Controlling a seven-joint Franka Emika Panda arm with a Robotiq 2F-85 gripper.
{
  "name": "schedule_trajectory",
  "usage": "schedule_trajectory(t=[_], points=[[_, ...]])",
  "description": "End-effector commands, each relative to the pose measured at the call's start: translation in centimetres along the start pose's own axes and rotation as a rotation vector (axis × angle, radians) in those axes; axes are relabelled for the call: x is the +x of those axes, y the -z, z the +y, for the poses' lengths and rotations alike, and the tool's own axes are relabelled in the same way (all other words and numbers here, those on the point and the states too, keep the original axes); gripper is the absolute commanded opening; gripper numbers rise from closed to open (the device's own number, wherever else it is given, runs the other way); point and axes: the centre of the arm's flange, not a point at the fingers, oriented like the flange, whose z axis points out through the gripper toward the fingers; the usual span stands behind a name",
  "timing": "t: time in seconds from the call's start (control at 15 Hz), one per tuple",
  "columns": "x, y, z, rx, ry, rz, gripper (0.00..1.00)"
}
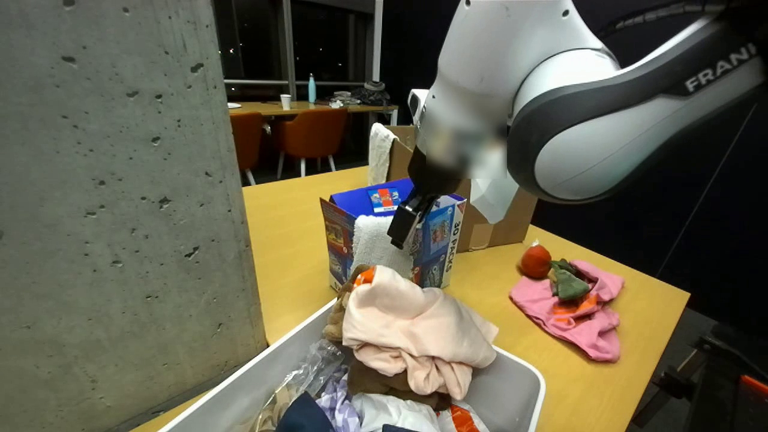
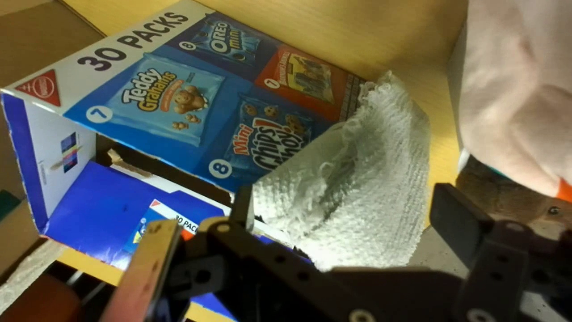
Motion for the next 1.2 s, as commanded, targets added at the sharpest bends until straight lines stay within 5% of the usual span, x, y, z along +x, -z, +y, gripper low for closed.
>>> schedule_trajectory(t=[0.0,0.2,0.27,0.4,1.0,1.13], points=[[2.9,-1.1,0.7,-0.008,0.025,-0.012,1.0],[3.7,-1.7,0.8,-0.009,0.036,-0.027,0.98],[3.9,-1.8,0.9,-0.01,0.04,-0.029,0.75],[4.2,-2.1,0.9,-0.014,0.045,-0.037,0.68],[3.2,-0.3,-0.6,-0.04,0.056,-0.013,0.01],[2.6,0.8,-0.9,-0.044,0.052,0.004,0.0]])
